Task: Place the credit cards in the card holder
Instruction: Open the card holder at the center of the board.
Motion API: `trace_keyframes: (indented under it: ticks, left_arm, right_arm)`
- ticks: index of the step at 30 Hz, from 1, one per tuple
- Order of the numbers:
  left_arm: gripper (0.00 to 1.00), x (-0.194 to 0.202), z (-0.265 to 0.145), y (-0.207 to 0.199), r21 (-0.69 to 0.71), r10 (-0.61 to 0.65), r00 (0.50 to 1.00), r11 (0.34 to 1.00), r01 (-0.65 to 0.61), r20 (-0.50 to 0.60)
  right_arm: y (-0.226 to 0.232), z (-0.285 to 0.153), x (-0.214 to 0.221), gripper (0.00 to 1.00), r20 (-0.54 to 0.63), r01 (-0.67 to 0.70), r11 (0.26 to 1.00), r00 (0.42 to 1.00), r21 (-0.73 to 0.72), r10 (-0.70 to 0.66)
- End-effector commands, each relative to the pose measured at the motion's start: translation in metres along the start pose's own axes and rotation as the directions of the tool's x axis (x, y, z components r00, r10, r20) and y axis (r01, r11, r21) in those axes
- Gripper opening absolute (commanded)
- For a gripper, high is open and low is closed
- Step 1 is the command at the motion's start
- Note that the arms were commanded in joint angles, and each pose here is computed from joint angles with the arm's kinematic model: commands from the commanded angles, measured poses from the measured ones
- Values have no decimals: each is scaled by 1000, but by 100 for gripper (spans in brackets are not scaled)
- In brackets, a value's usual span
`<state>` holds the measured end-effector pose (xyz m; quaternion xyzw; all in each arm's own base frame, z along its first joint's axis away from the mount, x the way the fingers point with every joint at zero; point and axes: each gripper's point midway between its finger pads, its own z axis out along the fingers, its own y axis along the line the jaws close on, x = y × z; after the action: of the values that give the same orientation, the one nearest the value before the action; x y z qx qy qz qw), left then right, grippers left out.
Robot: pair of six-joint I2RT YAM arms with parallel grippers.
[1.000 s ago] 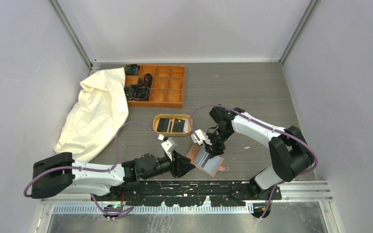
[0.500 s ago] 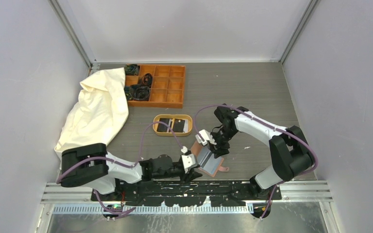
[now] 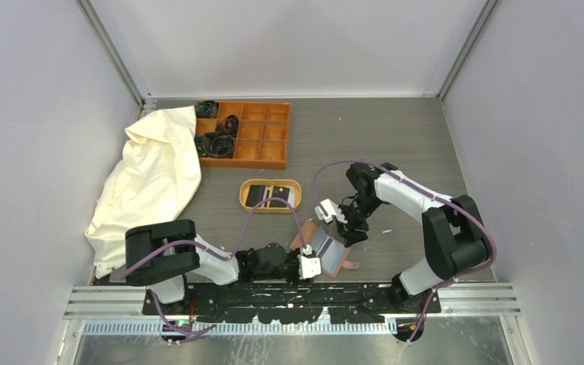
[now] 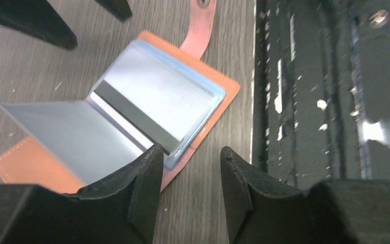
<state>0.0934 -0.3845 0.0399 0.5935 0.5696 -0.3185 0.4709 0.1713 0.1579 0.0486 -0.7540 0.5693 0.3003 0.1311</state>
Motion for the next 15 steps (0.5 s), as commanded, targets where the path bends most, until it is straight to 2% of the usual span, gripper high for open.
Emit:
trace_keyframes:
  ticks: [1, 4, 8, 15]
  left_arm:
    - [47, -1, 6, 19, -88, 81, 997, 993, -81, -3]
    - [48, 0, 7, 28, -137, 69, 998, 988, -67, 8]
    - [49, 6, 9, 33, -150, -10, 999, 988, 18, 48]
    - [45, 23, 6, 42, -175, -193, 973, 961, 213, 127]
  right_arm:
    - [-3, -17, -9, 56, 41, 36, 998, 998, 45, -38]
    - [-2, -18, -9, 60, 53, 50, 997, 997, 53, -53]
    - [5, -14, -10, 65, 76, 97, 995, 992, 37, -100]
    - [1, -7, 1, 65, 41, 142, 989, 989, 48, -144]
